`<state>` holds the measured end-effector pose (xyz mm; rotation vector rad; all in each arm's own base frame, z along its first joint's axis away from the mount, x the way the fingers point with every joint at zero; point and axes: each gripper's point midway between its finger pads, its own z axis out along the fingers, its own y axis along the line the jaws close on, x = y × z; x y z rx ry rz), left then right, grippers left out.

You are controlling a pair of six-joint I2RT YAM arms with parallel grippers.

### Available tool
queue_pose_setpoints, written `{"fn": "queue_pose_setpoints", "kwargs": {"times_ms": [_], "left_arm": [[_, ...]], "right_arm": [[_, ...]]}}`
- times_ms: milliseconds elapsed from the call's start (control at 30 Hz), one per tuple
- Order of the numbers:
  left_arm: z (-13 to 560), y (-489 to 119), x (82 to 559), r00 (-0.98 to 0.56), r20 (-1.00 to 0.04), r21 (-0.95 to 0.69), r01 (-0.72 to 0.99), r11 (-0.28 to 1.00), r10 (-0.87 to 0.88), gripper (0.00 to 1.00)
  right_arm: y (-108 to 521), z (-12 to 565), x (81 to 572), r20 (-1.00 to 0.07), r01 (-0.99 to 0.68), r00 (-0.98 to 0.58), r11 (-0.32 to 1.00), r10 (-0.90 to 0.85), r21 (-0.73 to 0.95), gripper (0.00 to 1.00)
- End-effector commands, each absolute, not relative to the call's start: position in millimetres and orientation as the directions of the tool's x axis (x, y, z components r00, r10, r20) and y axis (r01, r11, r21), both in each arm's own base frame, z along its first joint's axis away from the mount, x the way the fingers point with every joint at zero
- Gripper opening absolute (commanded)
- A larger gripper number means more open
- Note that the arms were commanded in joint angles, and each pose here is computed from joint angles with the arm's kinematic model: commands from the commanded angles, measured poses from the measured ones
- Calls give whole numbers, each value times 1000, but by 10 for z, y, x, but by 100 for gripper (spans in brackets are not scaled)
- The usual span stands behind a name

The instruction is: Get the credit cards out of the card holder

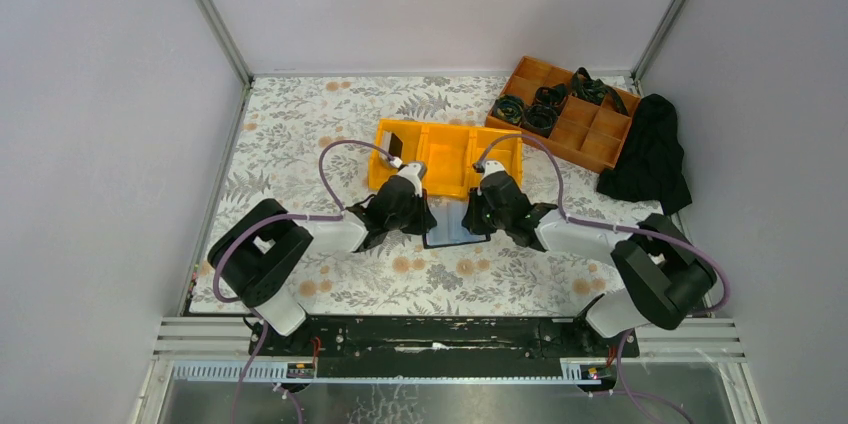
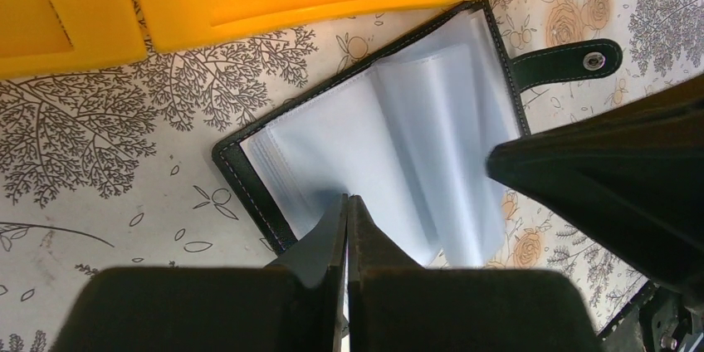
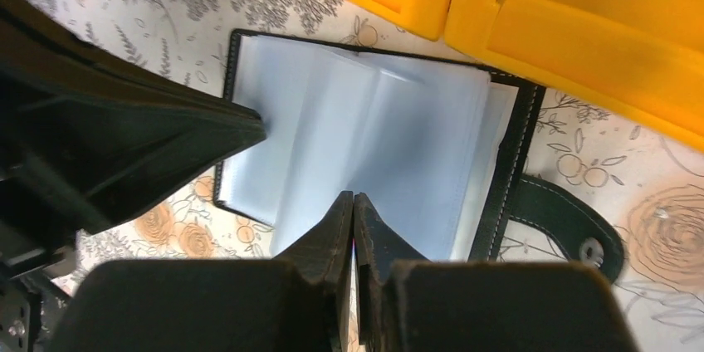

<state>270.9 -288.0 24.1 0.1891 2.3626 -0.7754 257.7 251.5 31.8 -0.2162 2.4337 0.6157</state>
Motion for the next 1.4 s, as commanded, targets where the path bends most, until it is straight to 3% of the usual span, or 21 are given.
{"fn": "queue_pose_setpoints", "kwargs": {"times_ms": [0, 500, 967, 1233, 1367], "left_arm": [[-111, -2691, 2501, -845, -534, -415, 291, 862, 28, 0], [48, -2880, 2557, -841, -540, -440, 323, 838, 40, 0], [540, -2828, 2499, -788, -615, -486, 352, 800, -27, 0], [298, -2786, 2440, -816, -577, -495, 308, 813, -42, 0], [239, -2779, 2460, -818, -573, -497, 287, 819, -61, 11]], "right_arm": [[2586, 865, 2703, -700, -340, -714, 860, 26, 379, 8], [2620, 1080, 2690, -731, -379, -682, 840, 30, 389, 9], [2554, 372, 2742, -677, -310, -736, 886, 5, 343, 4], [2500, 234, 2629, -643, -304, -766, 889, -14, 343, 4], [2479, 200, 2589, -634, -296, -773, 890, -9, 348, 4]]}}
